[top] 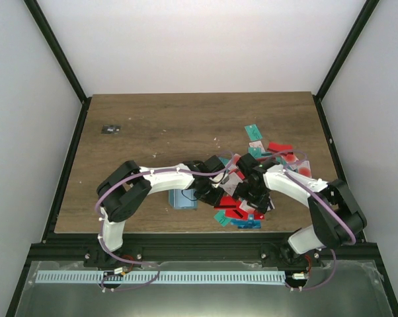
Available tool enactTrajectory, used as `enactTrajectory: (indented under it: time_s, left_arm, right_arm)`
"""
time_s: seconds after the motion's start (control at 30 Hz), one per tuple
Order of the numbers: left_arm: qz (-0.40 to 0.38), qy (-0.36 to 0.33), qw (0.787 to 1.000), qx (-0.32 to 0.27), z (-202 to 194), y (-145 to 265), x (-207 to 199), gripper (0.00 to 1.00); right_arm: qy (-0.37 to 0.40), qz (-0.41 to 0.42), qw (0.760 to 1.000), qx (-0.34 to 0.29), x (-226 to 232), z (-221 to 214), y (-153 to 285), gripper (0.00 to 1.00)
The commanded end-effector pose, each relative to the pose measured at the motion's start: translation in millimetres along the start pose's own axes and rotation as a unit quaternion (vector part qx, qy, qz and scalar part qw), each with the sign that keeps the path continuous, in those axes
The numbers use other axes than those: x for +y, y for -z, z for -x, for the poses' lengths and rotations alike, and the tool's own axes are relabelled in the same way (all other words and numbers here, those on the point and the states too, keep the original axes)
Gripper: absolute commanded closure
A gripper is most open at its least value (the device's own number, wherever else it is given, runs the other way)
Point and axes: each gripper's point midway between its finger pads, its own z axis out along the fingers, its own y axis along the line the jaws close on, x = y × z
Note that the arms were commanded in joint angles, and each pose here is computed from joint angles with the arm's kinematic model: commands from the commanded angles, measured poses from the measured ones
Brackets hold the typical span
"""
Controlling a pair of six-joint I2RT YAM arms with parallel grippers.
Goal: Put the credit cards into the card holder
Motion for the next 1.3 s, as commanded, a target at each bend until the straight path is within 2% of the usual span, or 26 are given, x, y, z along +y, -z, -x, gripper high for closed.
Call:
enactTrajectory:
  time_s: [0.0,0.23,0.7,0.93,1.17,1.27]
  left_arm:
    - [0.021,0.003,0.999,0.03,-13,-11,12,0.96]
    - [0.019,0.0,0.999,0.031,-15,-11,12,0.96]
    - [0.015,-0.001,1.0,0.028,-21,-12,15,0.96]
    - [0.012,-0.006,1.0,0.026,-20,-12,13,0.96]
    - [0.012,-0.006,1.0,0.026,-22,-11,14,0.96]
    - [0.01,-0.006,1.0,0.025,-22,-9,13,0.96]
  right_arm:
    - [-0.008,0.004,1.0,0.003,-4,-3,2,0.14]
    - [-0.015,-0.003,1.0,0.011,-6,-4,-6,0.17]
    - [-0.025,-0.028,0.999,0.023,-17,-8,-21,0.29]
    - [-0.025,-0.023,0.999,0.019,-16,-7,-22,0.4]
    - [-0.021,-0.016,0.999,0.018,-14,-7,-21,0.55]
    - [-0.014,-0.01,1.0,0.02,-14,-9,-17,0.57]
